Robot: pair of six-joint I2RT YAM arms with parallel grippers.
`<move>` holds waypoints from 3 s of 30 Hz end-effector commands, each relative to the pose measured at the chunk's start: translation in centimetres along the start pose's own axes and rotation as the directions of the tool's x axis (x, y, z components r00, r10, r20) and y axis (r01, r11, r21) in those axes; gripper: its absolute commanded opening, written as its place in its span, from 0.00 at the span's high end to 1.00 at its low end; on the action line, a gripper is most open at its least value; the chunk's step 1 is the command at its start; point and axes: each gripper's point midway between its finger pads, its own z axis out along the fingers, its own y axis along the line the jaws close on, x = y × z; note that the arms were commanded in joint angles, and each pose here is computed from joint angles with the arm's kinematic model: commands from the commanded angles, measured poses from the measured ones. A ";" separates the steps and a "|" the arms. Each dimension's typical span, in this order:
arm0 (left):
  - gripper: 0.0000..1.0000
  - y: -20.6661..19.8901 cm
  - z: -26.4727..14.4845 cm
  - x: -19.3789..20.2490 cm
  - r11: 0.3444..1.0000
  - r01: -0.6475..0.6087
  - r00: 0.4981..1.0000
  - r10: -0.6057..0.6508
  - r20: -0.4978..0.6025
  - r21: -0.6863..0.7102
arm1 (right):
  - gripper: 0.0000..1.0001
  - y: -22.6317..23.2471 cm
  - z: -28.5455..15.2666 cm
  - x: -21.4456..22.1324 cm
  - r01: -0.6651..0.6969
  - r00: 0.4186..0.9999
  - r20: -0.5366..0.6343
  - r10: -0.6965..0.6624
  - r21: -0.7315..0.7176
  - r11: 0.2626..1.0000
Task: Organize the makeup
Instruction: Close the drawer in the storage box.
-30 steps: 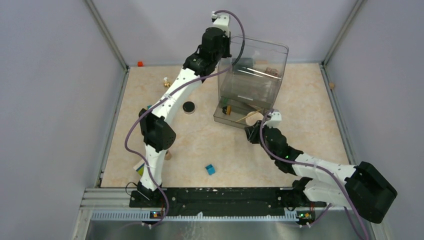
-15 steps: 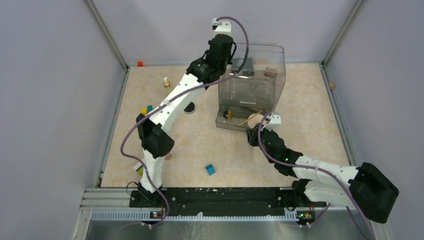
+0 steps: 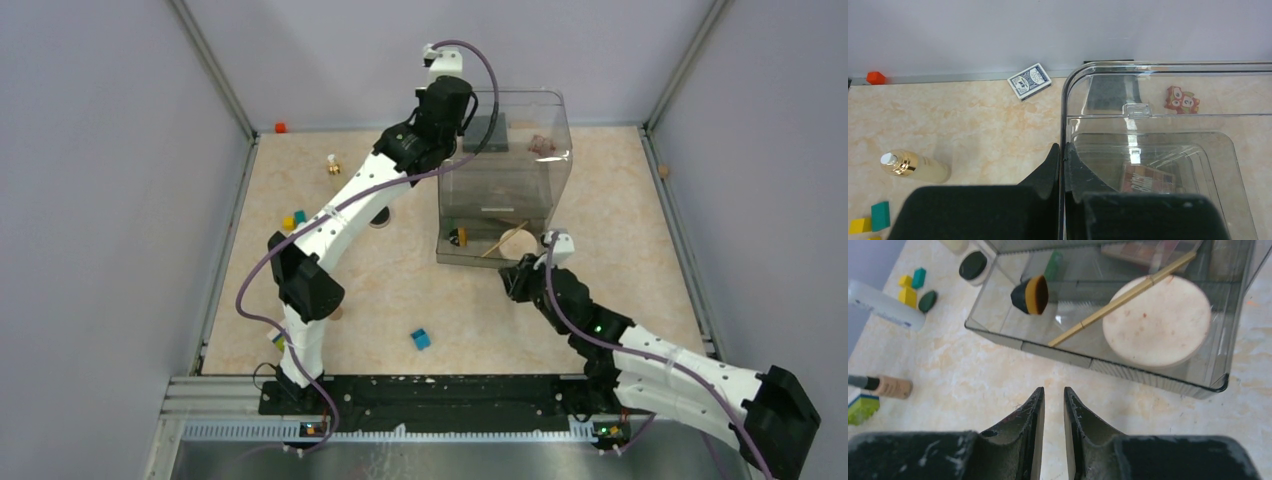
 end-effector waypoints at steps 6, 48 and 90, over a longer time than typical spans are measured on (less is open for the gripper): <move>1.00 0.9 -2.2 -1.5 1.000 0.013 1.000 -0.012 0.017 -0.013 | 0.80 -0.3 0.8 4.0 -0.013 0.989 -0.147 0.019 0.042 0.999; 1.00 -0.5 -2.3 1.1 0.995 -0.047 0.998 0.050 -0.035 0.083 | 0.80 -3.6 10.7 -3.4 0.023 0.971 0.228 -0.069 0.198 0.980; 1.00 -2.3 -4.1 1.2 0.976 -0.069 0.997 0.077 -0.031 0.205 | 0.61 -3.5 5.2 -5.9 -0.079 0.970 0.235 0.053 0.103 0.992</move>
